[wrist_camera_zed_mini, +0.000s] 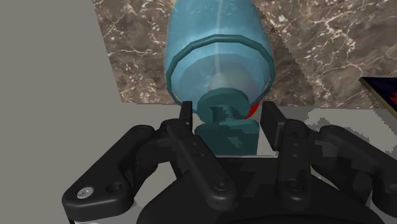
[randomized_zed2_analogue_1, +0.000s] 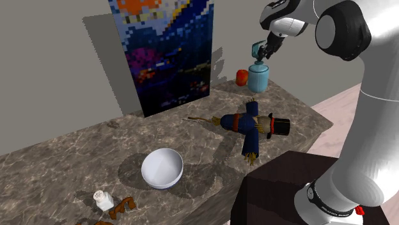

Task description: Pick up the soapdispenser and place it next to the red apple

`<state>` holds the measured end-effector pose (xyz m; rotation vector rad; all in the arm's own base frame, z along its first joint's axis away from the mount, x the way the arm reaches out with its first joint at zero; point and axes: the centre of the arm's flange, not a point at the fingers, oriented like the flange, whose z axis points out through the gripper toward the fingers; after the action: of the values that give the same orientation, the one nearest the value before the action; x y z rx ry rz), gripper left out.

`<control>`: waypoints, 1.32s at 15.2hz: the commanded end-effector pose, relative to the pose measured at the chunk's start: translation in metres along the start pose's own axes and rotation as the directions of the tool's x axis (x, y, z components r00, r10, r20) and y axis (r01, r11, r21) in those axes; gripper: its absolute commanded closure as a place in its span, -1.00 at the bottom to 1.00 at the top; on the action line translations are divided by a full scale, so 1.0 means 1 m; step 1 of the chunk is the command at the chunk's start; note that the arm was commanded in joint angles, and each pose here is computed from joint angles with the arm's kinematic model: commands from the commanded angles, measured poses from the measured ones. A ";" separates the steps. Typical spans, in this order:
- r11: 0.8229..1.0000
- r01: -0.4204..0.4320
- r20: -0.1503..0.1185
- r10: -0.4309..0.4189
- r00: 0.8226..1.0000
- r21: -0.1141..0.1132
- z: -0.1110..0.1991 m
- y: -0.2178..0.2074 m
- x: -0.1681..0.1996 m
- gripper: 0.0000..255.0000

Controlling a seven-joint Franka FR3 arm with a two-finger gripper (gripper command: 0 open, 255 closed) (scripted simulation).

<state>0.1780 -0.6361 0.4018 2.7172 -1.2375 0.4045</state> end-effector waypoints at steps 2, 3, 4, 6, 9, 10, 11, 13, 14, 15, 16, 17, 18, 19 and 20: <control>1.000 0.000 -0.001 0.000 1.000 0.000 -0.001 0.000 0.000 1.00; 1.000 0.000 -0.001 0.000 1.000 0.000 -0.001 0.000 0.000 -1.00; 1.000 0.000 -0.001 0.000 1.000 0.000 -0.001 0.000 0.000 -1.00; 1.000 0.000 -0.001 0.000 1.000 0.000 -0.001 0.000 0.000 -1.00; 1.000 0.000 -0.001 0.000 1.000 0.000 -0.014 0.000 0.000 -1.00; 1.000 0.000 -0.001 0.000 1.000 0.000 -0.027 0.000 0.000 -1.00; 1.000 0.000 -0.001 0.000 1.000 0.000 -0.040 0.000 0.000 -1.00; 1.000 0.000 -0.001 0.000 1.000 0.000 -0.051 0.000 0.000 -1.00; 1.000 0.000 -0.001 0.000 1.000 0.000 -0.051 0.000 0.000 -1.00; 1.000 0.000 -0.001 0.000 1.000 0.000 -0.051 0.000 0.000 -1.00; 1.000 0.000 -0.001 0.000 1.000 0.000 -0.051 0.000 0.000 -1.00; 1.000 0.000 -0.001 0.000 1.000 0.000 -0.051 0.000 0.000 -1.00; 1.000 0.000 -0.001 0.000 1.000 0.000 -0.051 0.000 0.000 -1.00; 1.000 0.000 -0.001 0.000 1.000 0.000 -0.051 0.000 0.000 -1.00; 1.000 0.000 -0.001 0.000 1.000 0.000 -0.051 0.000 0.000 -1.00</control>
<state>0.1685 -0.6249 0.4502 2.7161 -1.2371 0.4060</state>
